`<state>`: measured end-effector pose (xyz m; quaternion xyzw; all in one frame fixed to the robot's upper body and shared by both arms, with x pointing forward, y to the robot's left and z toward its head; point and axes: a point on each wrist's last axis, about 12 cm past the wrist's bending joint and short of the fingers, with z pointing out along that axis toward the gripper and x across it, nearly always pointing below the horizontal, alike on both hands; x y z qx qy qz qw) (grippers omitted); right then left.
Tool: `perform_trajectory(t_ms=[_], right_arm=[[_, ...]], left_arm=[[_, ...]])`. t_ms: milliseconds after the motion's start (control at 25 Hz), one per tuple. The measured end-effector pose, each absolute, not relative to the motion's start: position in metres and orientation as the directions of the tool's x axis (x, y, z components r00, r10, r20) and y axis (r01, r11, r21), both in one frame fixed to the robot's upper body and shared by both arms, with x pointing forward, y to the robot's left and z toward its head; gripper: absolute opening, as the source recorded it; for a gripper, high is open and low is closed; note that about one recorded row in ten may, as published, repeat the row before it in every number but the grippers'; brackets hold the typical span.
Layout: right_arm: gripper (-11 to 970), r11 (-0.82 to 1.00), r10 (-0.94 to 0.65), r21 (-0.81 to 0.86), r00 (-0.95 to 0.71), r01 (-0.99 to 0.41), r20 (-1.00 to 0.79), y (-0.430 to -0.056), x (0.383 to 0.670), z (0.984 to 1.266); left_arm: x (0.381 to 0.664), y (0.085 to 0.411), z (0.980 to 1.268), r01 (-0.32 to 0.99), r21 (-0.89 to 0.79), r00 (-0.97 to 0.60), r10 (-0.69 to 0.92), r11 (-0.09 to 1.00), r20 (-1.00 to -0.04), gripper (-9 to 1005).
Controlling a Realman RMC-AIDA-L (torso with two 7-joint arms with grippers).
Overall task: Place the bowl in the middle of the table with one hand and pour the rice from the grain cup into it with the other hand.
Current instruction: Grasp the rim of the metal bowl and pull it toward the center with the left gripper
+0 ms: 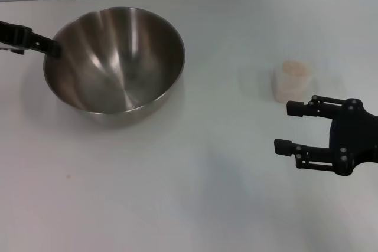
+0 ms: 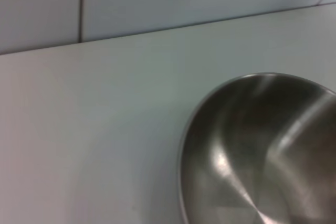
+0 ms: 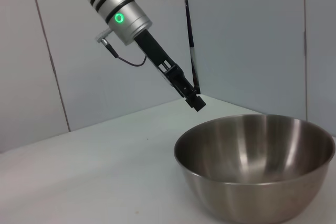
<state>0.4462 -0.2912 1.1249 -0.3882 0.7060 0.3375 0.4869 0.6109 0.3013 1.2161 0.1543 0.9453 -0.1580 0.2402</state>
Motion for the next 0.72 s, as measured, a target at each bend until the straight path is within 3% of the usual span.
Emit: perform_trajectory(t_ms=[200,240,720], right_arm=[[740,0.465,-0.223,0.091,-0.216,-0.88,-0.951,-0.292,0.445,1.125],[740,0.465,-0.223,0.091,-0.216,-0.88,-0.951,-0.292,0.445,1.125],[740,0.463,-0.223,0.091,-0.216,-0.881,-0.95,-0.293,0.445,1.122]], left_arm=[[0.613,0.295,1.216,0.37,-0.218,-0.842,0.226,0.903,-0.489,809],[0.616,0.28,1.213,0.395,-0.219,-0.834,0.248,0.892,-0.492,808],[0.628,0.276,1.196,0.391,-0.102,-0.82,0.296,0.915,-0.491,801]])
